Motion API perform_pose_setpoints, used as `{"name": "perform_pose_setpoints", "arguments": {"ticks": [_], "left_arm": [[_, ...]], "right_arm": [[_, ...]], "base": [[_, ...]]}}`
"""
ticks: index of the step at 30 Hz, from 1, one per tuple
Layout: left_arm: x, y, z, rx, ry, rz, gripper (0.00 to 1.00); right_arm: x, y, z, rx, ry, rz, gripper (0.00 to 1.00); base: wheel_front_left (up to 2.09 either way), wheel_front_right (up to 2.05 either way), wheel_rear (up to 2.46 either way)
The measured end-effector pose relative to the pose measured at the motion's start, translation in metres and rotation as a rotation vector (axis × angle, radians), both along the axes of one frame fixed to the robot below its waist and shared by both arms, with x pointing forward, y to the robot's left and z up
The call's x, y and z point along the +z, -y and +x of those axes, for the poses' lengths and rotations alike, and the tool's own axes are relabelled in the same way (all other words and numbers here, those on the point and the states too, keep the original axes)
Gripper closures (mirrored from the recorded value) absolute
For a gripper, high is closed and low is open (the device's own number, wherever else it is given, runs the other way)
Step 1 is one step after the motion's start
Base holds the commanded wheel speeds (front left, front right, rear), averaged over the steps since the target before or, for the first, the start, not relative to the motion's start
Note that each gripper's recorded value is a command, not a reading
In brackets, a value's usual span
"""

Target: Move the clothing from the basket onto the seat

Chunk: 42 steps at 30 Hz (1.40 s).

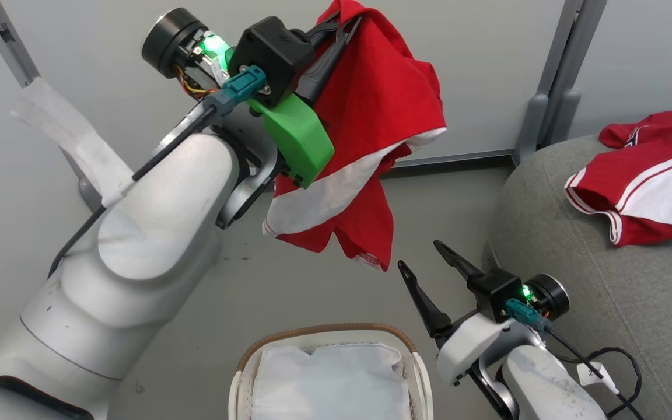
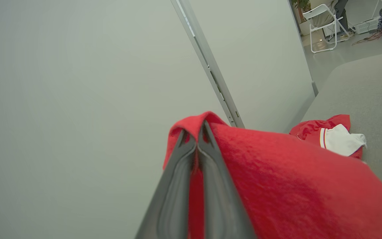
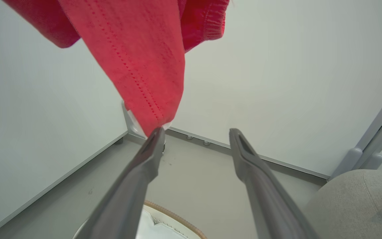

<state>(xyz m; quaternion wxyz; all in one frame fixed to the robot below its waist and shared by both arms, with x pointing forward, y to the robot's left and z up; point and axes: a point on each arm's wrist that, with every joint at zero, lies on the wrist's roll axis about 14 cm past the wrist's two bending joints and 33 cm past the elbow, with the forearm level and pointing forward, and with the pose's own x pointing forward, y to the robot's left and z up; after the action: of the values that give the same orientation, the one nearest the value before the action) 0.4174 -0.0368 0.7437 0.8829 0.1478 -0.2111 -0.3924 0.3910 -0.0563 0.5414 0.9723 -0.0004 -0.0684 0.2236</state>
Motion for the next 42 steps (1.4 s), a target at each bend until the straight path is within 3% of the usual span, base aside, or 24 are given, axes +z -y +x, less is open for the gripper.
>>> {"name": "perform_pose_setpoints", "arguments": {"ticks": [15,29,30,31,32,34,42], "left_arm": [[0.015,0.010,-0.024,-0.052,0.033,0.002,1.00],[0.020,0.014,-0.037,-0.091,0.035,-0.020,1.00],[0.020,0.014,-0.038,-0.092,0.036,-0.022,1.00],[0.021,0.014,-0.038,-0.091,0.037,-0.023,1.00],[0.021,0.013,-0.038,-0.089,0.034,-0.025,1.00],[0.017,0.010,-0.036,-0.081,0.017,-0.034,1.00],[-0.020,-0.016,-0.011,0.011,-0.103,-0.072,1.00]], "right_arm": [[0.028,-0.065,-0.007,0.207,0.062,0.011,0.00],[0.054,-0.055,0.017,0.164,0.115,0.017,0.00],[0.055,-0.058,0.017,0.175,0.115,0.016,0.35],[0.056,-0.061,0.016,0.183,0.116,0.017,0.59],[0.057,-0.063,0.016,0.190,0.116,0.019,0.78],[0.059,-0.066,0.016,0.198,0.121,0.018,1.00],[0.066,-0.058,0.017,0.176,0.136,0.045,1.00]], "base": [[0.00,0.00,0.00],[0.00,0.00,0.00],[0.00,0.00,0.00],[0.00,0.00,0.00],[0.00,0.00,0.00],[0.00,0.00,0.00],[0.00,0.00,0.00]]}}
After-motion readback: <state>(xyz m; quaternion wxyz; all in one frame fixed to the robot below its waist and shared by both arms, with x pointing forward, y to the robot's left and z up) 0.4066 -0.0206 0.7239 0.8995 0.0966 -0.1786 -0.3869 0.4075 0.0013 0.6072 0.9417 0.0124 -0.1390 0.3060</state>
